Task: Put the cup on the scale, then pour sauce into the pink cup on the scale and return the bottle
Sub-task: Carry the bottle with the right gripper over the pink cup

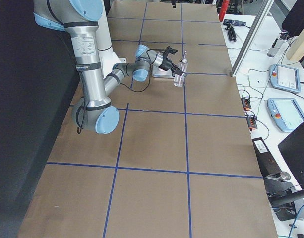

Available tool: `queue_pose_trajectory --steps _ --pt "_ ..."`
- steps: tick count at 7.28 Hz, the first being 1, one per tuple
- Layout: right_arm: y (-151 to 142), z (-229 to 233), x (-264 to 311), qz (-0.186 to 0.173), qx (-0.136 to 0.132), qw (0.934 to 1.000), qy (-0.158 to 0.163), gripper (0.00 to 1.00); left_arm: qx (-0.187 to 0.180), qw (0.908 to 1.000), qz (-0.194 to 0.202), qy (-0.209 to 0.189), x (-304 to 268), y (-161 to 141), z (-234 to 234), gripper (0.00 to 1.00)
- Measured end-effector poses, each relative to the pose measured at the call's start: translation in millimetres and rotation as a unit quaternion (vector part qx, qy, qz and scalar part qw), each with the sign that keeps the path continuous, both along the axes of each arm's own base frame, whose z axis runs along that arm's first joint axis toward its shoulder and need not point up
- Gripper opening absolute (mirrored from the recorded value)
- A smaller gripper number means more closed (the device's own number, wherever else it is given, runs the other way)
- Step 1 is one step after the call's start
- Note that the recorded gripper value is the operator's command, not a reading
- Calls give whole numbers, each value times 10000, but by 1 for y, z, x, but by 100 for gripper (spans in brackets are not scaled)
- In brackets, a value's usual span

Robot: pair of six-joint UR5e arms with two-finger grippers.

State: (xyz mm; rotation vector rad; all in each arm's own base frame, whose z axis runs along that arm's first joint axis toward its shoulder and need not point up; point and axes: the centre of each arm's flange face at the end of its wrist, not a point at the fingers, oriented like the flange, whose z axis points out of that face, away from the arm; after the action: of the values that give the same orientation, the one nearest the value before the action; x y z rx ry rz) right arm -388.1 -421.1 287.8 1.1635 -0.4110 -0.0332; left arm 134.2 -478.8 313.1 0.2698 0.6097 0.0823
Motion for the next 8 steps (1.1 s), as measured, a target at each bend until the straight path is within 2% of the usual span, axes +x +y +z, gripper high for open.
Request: queue_pose_trajectory --steps 1,2,3,4,5,7,8 --pt "2 -12 -6 -45 237 9991 348 0 171 9995 173 -176 -25 -3 14 100" --pt "8 -19 -16 -101 390 9976 566 0 308 9982 373 -341 -58 -9 32 100" --pt "15 -23 -31 -249 532 9947 844 0 402 9955 718 -472 -98 -22 63 100" --pt "23 -24 -45 -320 696 9897 1210 0 509 9908 1103 -590 -139 -37 101 100" --pt "32 -24 -58 -241 836 9844 1526 0 646 9865 1338 -690 -179 -52 142 100" --pt "49 -20 -82 -82 995 9728 2089 0 858 9819 1487 -802 -226 -71 221 100" --pt "57 -15 -92 -21 1109 9626 2472 0 880 9818 1475 -811 -232 -74 242 100"
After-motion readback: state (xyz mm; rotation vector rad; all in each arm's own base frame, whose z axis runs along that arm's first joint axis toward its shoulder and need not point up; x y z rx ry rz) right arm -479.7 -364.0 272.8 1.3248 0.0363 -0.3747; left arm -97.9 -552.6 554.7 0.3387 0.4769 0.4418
